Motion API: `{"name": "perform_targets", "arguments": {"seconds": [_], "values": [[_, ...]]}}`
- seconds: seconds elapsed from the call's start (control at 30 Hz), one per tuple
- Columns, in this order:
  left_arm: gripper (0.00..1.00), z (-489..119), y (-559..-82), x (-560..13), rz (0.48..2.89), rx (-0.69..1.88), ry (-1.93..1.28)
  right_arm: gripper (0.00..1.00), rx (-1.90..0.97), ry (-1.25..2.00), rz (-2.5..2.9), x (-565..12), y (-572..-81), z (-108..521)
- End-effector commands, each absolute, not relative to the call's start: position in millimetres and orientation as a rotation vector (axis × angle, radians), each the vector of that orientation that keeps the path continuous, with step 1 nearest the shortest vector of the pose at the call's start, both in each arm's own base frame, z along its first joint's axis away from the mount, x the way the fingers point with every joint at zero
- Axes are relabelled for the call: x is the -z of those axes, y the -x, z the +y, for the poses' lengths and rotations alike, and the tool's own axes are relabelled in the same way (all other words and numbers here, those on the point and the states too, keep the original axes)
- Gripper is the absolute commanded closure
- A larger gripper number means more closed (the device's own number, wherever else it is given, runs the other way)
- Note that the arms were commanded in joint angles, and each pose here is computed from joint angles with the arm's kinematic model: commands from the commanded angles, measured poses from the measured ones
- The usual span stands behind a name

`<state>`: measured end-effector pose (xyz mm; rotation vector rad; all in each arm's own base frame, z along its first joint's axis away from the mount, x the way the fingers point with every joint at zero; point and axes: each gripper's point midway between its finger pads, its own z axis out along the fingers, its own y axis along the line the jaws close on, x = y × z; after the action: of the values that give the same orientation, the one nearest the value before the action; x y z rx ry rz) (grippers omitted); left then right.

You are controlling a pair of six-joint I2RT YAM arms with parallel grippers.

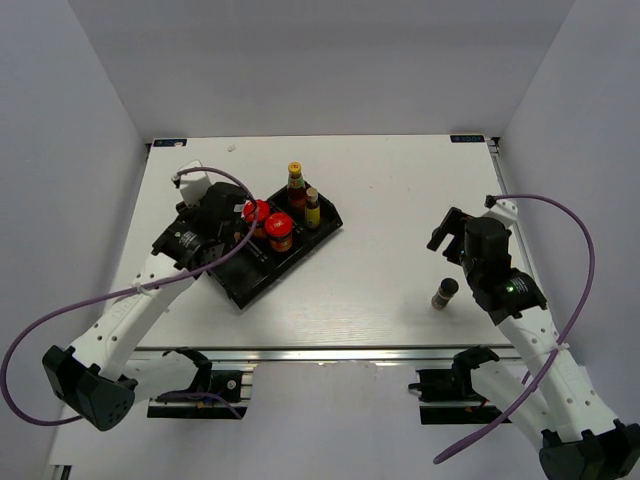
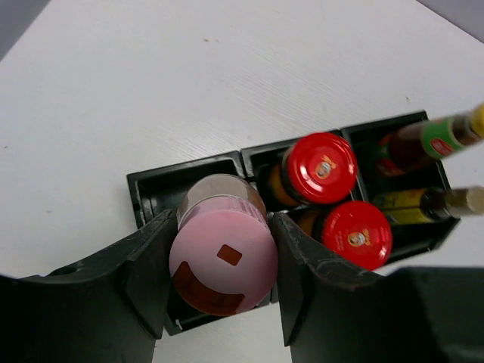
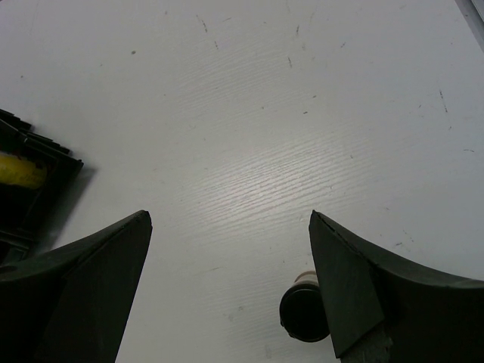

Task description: Organize the condiment bottles

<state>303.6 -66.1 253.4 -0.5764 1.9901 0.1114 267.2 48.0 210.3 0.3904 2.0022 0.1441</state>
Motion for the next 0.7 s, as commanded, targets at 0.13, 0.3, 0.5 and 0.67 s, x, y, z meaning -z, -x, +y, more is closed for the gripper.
{"name": "perform_targets", "arguments": {"seconds": [0.13,0.3,0.5,0.67], "values": [[0.76,-39.1,-310.1,-229.9,1.975,-0.130,0.679,0.11,-0.139,-0.380,2.003,-210.4,-273.3,49.1],[0.75,-33.6,-326.0,-194.5,2.053,-0.129,0.702,0.11,-0.124,-0.382,2.031,-202.9,-270.0,47.8],[0.69,-18.9,-339.3,-160.6,2.075,-0.149,0.773,0.11,-0.120,-0.410,2.059,-188.1,-253.9,42.6],[0.63,-17.9,-344.7,-143.7,2.101,-0.179,0.780,0.11,-0.073,-0.430,2.195,-163.6,-229.2,37.5]]}}
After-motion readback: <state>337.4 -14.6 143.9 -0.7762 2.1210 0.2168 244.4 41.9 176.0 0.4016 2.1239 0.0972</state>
